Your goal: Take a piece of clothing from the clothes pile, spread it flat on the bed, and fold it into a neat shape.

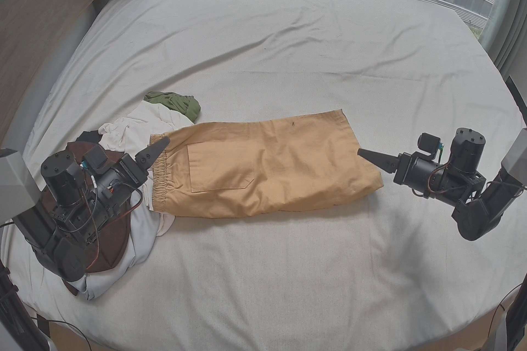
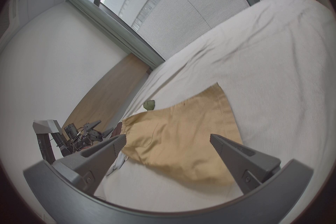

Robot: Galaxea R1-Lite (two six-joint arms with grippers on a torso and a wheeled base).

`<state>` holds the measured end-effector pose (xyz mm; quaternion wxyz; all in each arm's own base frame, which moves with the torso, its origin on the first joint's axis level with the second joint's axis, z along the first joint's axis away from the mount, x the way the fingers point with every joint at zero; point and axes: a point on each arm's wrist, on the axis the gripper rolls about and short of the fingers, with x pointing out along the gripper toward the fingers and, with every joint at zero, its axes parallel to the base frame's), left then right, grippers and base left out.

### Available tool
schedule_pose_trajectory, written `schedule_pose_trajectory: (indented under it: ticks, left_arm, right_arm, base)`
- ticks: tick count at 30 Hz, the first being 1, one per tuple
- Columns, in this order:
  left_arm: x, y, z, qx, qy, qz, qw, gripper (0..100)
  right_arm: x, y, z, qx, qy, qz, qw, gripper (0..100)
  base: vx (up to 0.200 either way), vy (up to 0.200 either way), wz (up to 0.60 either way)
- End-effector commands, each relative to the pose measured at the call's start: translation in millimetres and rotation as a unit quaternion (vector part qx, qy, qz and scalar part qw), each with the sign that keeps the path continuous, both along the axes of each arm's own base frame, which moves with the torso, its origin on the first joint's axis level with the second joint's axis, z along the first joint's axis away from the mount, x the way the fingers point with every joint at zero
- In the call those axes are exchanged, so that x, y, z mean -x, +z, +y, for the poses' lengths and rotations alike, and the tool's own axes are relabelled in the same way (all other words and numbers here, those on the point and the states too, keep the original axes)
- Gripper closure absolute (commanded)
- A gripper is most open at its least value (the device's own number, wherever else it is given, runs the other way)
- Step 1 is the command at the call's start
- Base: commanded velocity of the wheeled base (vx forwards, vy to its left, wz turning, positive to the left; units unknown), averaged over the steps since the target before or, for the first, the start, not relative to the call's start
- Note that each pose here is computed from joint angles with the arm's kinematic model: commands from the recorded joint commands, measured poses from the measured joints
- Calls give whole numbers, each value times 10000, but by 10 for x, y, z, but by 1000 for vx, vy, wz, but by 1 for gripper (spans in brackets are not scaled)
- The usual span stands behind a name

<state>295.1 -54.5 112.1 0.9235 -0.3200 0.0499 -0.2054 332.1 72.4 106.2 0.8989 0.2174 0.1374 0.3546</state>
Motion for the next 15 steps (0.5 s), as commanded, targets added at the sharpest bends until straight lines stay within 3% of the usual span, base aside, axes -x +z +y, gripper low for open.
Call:
schedule_pose_trajectory:
  ticks: [1, 9, 15]
  left_arm:
    - [60, 21, -52, -6, -104, -15, 9999, 0]
    - [136, -96, -100, -376, -276, 109, 9989, 0]
    - [170, -116, -100, -395, -339, 171, 9985, 0]
  right_arm:
    - [105, 11, -2, 65, 26, 254, 9997, 0]
    - [125, -98, 5, 241, 63, 587, 9980, 0]
    - [173, -164, -4, 301, 69, 883, 9956, 0]
  base:
    - [0, 0, 0]
    - [0, 0, 0]
    - [0, 0, 0]
